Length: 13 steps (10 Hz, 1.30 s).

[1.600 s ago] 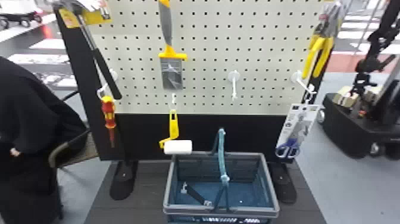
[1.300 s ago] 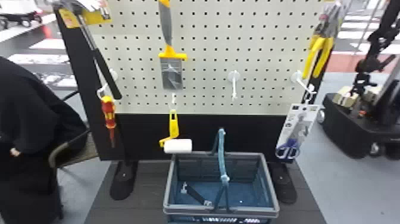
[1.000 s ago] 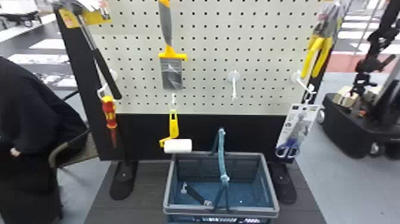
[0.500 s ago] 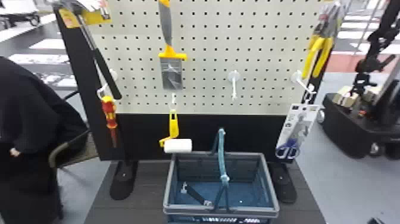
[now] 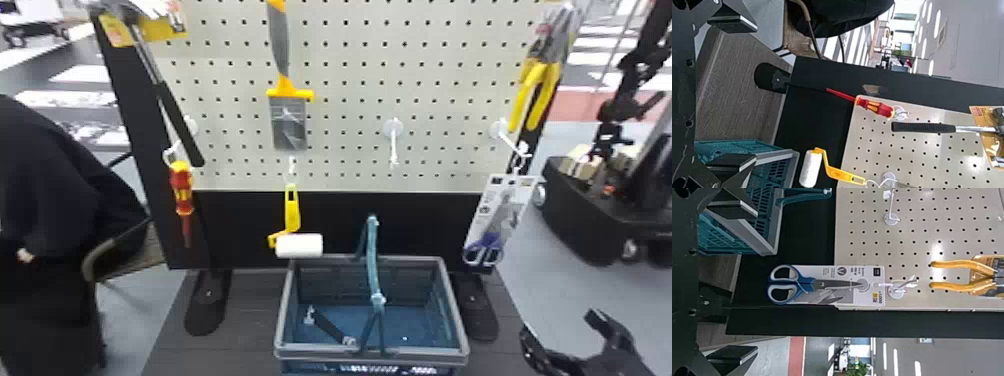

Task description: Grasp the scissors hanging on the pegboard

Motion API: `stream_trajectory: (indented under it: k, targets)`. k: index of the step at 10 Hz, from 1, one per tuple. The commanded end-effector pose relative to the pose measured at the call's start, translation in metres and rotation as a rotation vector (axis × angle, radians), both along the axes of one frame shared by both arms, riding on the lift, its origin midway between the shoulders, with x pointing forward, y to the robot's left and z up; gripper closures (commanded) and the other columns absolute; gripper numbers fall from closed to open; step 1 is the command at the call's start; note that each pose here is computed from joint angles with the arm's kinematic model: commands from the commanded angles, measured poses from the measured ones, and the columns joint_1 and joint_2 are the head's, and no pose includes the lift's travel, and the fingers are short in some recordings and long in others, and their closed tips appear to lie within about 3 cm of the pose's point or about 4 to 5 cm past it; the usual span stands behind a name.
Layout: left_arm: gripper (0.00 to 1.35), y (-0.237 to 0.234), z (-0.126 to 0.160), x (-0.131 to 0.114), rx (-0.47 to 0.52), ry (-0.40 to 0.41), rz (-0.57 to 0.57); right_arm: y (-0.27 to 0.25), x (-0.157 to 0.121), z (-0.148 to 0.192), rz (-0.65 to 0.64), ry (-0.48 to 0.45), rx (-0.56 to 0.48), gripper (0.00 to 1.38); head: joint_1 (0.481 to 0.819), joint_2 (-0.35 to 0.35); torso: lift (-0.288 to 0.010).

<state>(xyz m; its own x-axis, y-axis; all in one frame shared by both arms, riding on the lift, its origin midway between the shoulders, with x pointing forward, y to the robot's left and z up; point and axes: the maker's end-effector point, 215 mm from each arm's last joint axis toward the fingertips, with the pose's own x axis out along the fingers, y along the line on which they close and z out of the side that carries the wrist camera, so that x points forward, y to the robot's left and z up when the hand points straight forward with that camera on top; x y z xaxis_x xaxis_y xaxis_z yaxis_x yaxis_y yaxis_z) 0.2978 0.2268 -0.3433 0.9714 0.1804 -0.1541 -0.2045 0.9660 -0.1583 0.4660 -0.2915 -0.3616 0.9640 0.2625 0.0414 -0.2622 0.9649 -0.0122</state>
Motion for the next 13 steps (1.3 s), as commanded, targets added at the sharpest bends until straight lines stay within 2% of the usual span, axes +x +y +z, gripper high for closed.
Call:
stream_trajectory:
  k: [1, 7, 10, 13]
  targets:
    - [0.14, 0.0, 0.0, 0.001, 0.0, -0.002, 0.0, -0.006, 0.021, 0.002, 0.006, -0.005, -0.007, 0.09, 0.549, 0.0, -0.1]
    - [0.14, -0.005, 0.0, 0.008, -0.006, -0.015, -0.007, -0.029, 0.11, -0.017, 0.12, 0.071, -0.028, 0.09, 0.549, 0.0, -0.1]
    - [0.14, -0.01, -0.001, 0.014, -0.014, -0.022, -0.018, -0.042, 0.149, -0.005, 0.197, 0.106, -0.041, 0.09, 0.549, 0.0, -0.1]
    - [0.14, -0.016, -0.004, 0.019, -0.025, -0.024, -0.029, -0.037, 0.168, 0.012, 0.272, 0.132, -0.014, 0.09, 0.549, 0.0, -0.1]
